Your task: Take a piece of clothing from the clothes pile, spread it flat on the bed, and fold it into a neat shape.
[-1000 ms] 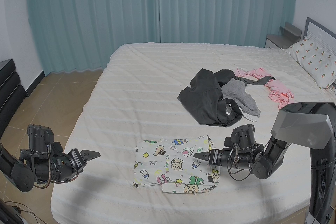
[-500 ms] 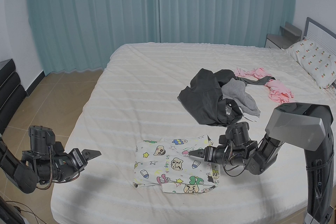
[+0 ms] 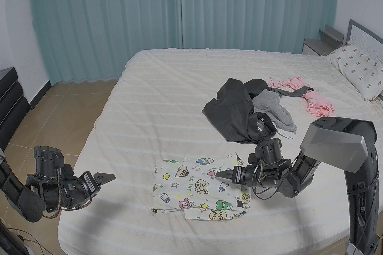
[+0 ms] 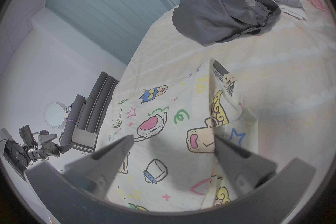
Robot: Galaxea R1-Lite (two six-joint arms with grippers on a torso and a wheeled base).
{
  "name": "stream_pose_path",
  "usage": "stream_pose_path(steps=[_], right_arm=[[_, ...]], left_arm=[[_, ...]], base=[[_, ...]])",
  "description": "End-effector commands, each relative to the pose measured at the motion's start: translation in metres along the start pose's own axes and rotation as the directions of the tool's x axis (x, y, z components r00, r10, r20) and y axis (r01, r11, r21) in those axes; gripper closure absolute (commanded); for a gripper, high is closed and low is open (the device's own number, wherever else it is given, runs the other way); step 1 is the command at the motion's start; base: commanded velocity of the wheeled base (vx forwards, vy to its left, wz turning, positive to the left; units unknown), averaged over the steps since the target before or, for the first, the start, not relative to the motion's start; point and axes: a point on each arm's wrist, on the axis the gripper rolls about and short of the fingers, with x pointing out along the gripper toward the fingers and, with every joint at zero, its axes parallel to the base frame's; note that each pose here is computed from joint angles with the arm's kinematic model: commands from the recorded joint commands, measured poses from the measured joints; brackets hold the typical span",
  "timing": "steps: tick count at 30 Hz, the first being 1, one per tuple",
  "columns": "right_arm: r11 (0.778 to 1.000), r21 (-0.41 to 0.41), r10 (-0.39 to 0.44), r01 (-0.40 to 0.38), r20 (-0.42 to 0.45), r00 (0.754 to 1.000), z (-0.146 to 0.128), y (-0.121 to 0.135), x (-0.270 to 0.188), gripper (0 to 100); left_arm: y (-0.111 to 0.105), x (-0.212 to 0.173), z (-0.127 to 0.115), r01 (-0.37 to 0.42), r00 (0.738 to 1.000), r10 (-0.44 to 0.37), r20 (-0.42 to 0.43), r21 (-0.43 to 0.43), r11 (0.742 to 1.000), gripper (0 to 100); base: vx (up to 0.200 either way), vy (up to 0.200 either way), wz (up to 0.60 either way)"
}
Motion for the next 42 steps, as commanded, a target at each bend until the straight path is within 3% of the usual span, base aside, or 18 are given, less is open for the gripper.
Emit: stream_pose_path(steps=[1, 16, 34, 42], right_arm=[[1.000, 0.003, -0.004, 0.004, 0.001, 1.000, -0.001, 0.000, -0.002, 100], [1.000, 0.000, 0.003, -0.003, 0.028, 1.000, -0.001, 0.007, -0.037, 100], [0.998, 0.047, -0.048, 0.045, 0.068, 0.997, 0.016, -0.013, -0.056, 100], [0.993, 0.074, -0.089, 0.087, 0.012, 0.996, 0.019, -0.018, -0.053, 100]], left_arm=[[0.000, 0.000, 0.000, -0.001, 1.000, 0.001, -0.001, 0.000, 1.000, 0], [0.000, 0.000, -0.001, -0.002, 1.000, 0.002, -0.002, -0.001, 1.000, 0], [0.000, 0.000, -0.001, -0.003, 1.000, 0.003, -0.003, -0.001, 1.000, 0], [0.000, 0.000, -0.001, -0.001, 1.000, 0.001, -0.003, 0.001, 1.000, 0]], base=[[0.000, 0.000, 0.00], [0.000, 0.000, 0.00], [0.000, 0.000, 0.00], [0.000, 0.000, 0.00]])
